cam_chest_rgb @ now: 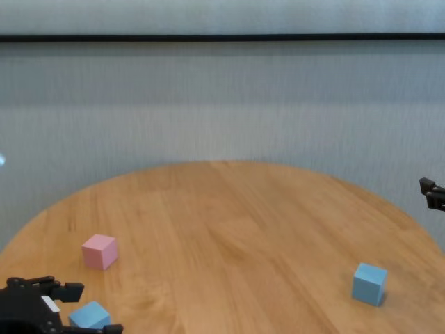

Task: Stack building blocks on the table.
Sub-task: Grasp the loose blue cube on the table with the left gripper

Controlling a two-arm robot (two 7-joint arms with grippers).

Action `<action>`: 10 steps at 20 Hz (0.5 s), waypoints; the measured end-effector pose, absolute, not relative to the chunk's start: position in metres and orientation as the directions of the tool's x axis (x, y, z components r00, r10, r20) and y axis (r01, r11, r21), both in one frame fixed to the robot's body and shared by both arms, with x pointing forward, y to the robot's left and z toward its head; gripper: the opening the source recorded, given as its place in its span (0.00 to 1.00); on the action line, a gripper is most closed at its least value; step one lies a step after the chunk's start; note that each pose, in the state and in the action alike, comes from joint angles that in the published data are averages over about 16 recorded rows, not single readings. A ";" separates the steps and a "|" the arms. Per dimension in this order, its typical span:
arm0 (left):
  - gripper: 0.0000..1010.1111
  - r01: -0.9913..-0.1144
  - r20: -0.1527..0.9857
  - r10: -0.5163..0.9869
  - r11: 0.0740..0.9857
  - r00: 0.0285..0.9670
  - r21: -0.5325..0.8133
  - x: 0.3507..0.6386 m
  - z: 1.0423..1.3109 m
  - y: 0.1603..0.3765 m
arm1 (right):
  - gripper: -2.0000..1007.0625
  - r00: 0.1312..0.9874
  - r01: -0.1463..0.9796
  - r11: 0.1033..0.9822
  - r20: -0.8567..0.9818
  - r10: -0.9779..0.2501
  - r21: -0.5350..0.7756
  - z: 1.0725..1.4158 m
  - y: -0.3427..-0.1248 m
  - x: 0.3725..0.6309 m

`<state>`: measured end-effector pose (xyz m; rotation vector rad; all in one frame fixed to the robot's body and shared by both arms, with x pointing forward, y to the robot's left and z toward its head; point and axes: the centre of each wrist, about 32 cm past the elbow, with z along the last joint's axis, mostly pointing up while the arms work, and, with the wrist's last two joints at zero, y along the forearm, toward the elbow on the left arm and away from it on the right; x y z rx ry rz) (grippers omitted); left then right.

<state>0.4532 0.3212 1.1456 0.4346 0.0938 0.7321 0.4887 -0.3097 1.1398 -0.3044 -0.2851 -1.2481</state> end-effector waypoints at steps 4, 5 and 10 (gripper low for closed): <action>0.99 -0.638 0.077 0.676 0.643 0.733 0.424 0.457 1.144 0.322 | 0.99 0.292 0.955 0.287 0.374 -0.880 -0.070 1.140 -0.310 0.489; 0.99 -0.641 0.080 0.679 0.639 0.730 0.426 0.458 1.144 0.323 | 0.99 0.292 0.955 0.287 0.374 -0.880 -0.070 1.140 -0.310 0.489; 0.99 -0.654 0.091 0.691 0.621 0.717 0.433 0.462 1.142 0.325 | 0.99 0.292 0.955 0.287 0.374 -0.880 -0.070 1.140 -0.310 0.489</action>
